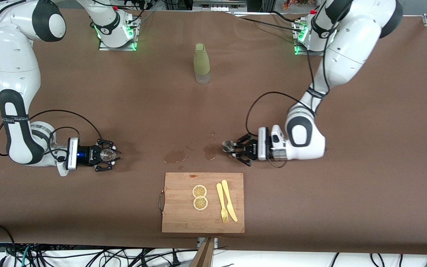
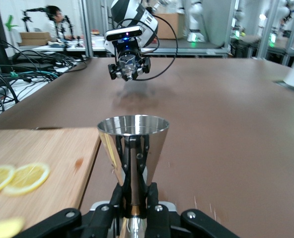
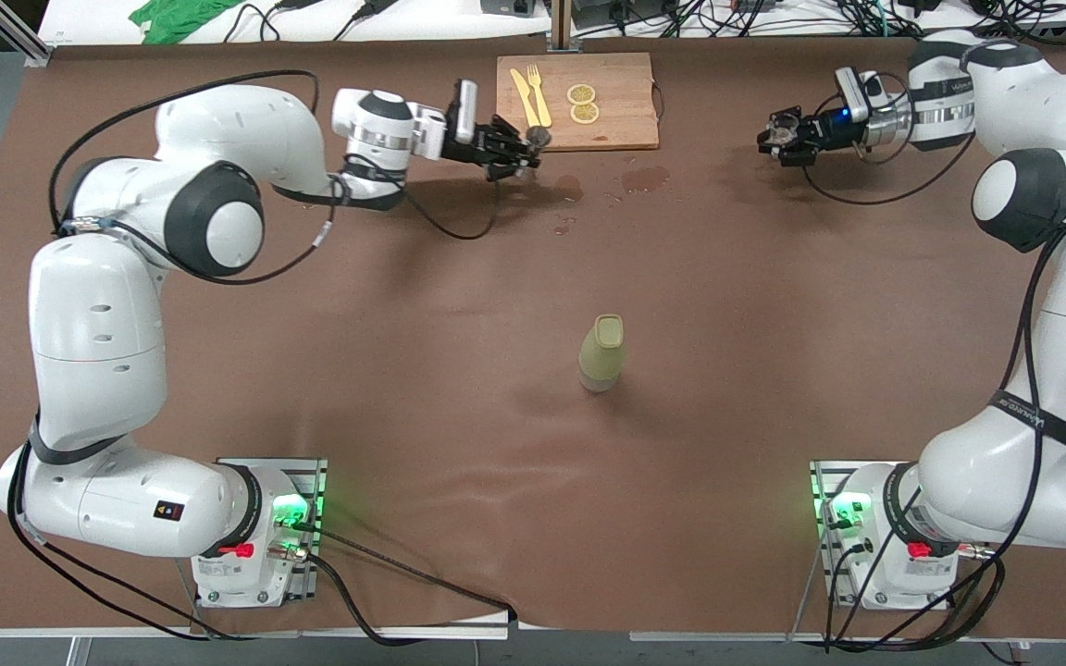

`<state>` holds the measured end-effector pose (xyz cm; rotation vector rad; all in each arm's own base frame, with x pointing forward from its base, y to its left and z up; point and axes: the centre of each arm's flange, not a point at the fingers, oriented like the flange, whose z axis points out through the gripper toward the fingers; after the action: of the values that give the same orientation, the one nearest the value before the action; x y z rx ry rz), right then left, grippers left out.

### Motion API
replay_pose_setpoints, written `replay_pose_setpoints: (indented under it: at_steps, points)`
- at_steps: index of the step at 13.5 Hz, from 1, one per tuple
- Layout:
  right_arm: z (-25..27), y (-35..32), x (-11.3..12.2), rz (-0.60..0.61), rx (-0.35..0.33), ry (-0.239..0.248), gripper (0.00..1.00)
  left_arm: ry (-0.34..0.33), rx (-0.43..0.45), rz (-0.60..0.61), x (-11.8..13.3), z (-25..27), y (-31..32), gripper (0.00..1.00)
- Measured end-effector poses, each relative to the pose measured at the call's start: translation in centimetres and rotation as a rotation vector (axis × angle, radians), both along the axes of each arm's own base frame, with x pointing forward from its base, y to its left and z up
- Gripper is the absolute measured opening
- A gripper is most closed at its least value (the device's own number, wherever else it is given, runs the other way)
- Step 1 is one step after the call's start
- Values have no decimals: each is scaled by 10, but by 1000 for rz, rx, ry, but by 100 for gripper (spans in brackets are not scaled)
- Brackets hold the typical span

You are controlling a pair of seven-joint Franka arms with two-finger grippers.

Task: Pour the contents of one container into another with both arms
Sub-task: 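Carry the jigger with the left gripper over the beaker held by the right gripper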

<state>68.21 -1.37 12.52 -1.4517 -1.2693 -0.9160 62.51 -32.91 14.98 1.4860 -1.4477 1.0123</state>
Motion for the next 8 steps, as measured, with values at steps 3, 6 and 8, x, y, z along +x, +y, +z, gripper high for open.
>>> replay_pose_setpoints:
  at_steps: [3,6,8]
  points:
    - [45,19,32,25,-92,35,26,14,32,47,-19,-4,-54,21]
    - [59,47,44,4,-130,33,26,45,43,91,-10,-4,-84,21]
    - [58,68,47,-4,-169,52,26,73,66,137,-4,4,-104,21]
